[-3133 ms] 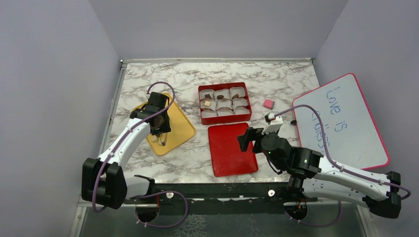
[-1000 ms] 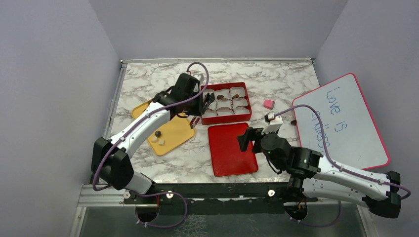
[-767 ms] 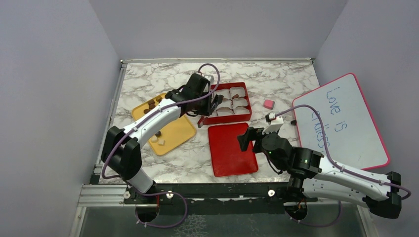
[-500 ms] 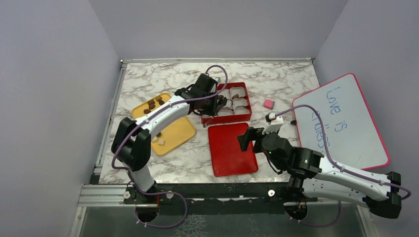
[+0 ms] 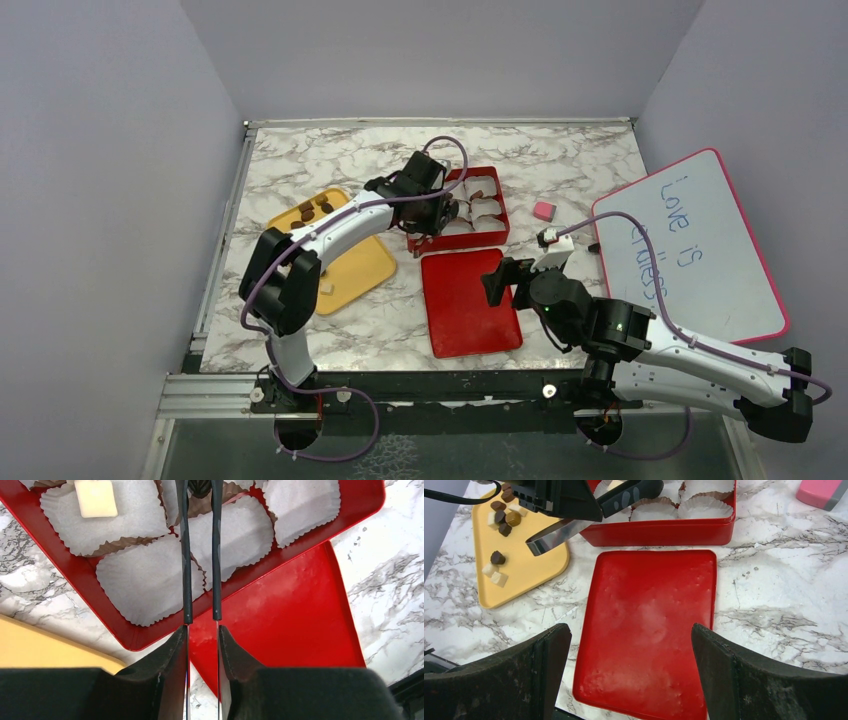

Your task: Pack the chocolate

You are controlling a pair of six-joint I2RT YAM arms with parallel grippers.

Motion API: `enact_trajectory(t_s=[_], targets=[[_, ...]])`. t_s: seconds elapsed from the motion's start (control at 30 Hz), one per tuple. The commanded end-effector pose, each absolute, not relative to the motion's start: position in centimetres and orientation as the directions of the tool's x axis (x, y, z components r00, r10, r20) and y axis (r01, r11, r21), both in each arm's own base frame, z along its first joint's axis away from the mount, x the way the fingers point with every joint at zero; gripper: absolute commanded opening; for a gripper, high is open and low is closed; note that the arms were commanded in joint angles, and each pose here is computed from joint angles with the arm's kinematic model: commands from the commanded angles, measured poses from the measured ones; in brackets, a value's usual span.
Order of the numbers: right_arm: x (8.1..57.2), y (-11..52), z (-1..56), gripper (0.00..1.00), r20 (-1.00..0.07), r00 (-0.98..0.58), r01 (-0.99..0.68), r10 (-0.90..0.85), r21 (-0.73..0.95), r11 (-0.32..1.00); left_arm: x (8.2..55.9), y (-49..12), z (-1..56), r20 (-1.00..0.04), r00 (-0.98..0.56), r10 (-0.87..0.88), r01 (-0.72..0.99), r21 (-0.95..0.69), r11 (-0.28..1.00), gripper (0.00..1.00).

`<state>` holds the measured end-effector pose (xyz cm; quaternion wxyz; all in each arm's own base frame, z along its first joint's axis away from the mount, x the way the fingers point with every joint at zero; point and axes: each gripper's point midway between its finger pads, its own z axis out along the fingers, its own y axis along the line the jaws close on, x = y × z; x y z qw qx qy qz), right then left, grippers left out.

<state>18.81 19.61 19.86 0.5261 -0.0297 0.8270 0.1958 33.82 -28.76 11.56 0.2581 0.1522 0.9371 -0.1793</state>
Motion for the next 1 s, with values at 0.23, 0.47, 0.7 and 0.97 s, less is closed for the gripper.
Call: enact_trajectory(t_s=[0.23, 0.47, 0.7, 0.97], targets=[[19.3, 19.2, 21.2, 0.96, -0.889, -0.415, -0.232, 0.192, 0.307, 0.923, 35.5, -29.3, 13.2, -0.602, -0.776, 0.187, 0.391, -0.226, 0.892, 0.35], [19.2, 19.2, 21.1, 0.96, -0.886, -0.42, -0.23, 0.195, 0.312, 0.922, 35.2, -29.2, 14.3, -0.617, -0.767, 0.174, 0.392, -0.237, 0.889, 0.36], [19.1, 19.2, 21.0, 0.96, -0.883, -0.424, -0.231, 0.199, 0.318, 0.92, 34.6, -28.4, 16.7, -0.655, -0.742, 0.143, 0.386, -0.242, 0.89, 0.35], [19.1, 19.7, 20.6, 0.96, -0.881, -0.432, -0.239, 0.192, 0.318, 0.918, 33.4, -26.2, 18.6, -0.685, -0.723, 0.096, 0.338, -0.229, 0.913, 0.35]])
